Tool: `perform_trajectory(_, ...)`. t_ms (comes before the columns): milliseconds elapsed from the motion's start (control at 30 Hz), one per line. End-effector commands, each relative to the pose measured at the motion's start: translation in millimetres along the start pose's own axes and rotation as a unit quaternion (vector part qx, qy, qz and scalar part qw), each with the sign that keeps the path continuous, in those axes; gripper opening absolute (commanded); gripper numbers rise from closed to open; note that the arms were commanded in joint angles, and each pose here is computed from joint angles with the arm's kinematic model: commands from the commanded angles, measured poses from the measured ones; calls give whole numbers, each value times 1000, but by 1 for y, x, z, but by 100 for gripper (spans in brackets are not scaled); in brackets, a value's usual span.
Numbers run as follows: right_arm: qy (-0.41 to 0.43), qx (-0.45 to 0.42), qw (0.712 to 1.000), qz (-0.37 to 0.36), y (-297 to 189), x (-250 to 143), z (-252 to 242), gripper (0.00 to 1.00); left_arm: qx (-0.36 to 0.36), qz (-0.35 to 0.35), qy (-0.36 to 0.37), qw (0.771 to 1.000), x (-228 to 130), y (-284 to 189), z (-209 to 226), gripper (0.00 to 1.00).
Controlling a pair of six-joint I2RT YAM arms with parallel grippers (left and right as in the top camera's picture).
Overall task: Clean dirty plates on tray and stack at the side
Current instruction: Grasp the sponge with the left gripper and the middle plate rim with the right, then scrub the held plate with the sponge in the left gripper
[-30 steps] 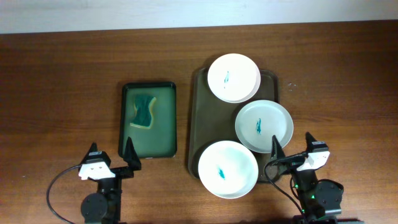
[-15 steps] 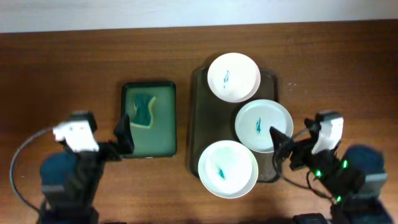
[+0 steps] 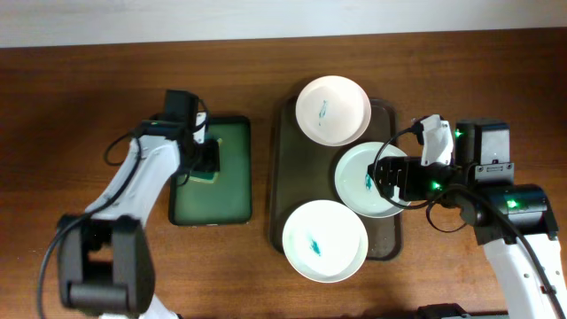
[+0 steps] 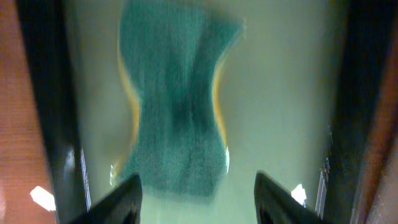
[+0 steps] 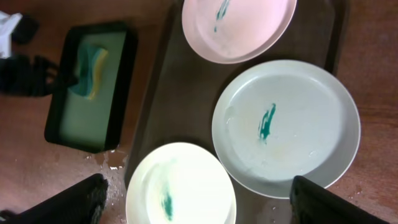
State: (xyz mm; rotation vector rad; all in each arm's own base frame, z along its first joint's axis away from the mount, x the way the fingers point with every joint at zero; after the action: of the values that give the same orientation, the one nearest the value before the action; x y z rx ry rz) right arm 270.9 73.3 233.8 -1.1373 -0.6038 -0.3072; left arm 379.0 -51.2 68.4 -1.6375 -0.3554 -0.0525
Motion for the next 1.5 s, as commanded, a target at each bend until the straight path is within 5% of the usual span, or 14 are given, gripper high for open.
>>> perform_trajectory(0,2,5,1000,-3,-2,4,1,93,41,-4,12,999,11,62,5,38)
perform_trajectory(33,4,5,1000,1,-2,2,1,93,41,2,9,999,9,78,5,30)
perform_trajectory(67,6,5,1000,6,-2,0,1,93,40,14,9,999,4,88,5,1)
perform_trajectory(467,11,-35,999,20,0,-6,-12,98,33,-7,9,999,37,-42,-9,0)
perform_trajectory(533,94,-106,989,39,3,-14,-40,96,16,-34,14,999,40,-64,-16,0)
perform_trajectory(600,134,-125,981,61,13,-18,-67,79,-46,-52,50,996,35,-80,-61,0)
perform_trajectory(767,211,-84,965,133,57,-42,-132,70,-229,-46,163,959,-2,-92,-235,0)
perform_trajectory(867,225,-90,956,165,83,-55,-152,58,-279,0,208,938,-50,-56,-313,0)
perform_trajectory(900,226,-91,956,165,96,-55,-162,44,-275,21,216,937,-71,-37,-327,0)
perform_trajectory(1067,242,-83,946,201,135,-77,-179,28,-267,69,193,942,-102,2,-342,0)
perform_trajectory(1133,249,-75,941,215,141,-85,-178,4,-272,67,195,940,-106,1,-347,0)
perform_trajectory(1233,256,-67,938,225,140,-90,-173,4,-272,86,131,950,-113,9,-356,0)
perform_trajectory(1333,259,-65,936,231,138,-93,-171,4,-254,81,149,952,-133,49,-367,0)
perform_trajectory(1467,262,-55,935,232,139,-92,-167,4,-27,-67,234,970,-90,102,-303,0)
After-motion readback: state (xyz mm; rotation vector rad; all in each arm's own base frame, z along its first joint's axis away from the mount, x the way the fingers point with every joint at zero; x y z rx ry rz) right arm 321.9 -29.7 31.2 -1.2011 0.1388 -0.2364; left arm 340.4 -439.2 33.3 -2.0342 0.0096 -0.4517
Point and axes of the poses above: each gripper's point midway between its finger pads, its own y axis out along the fingers, its own z axis along the line the jaws close on, x = y × z, the point moved 1 cm from there along -y, back along the fingers, and after that the axes turned 10 degrees about -y, right-handed, at the moved point
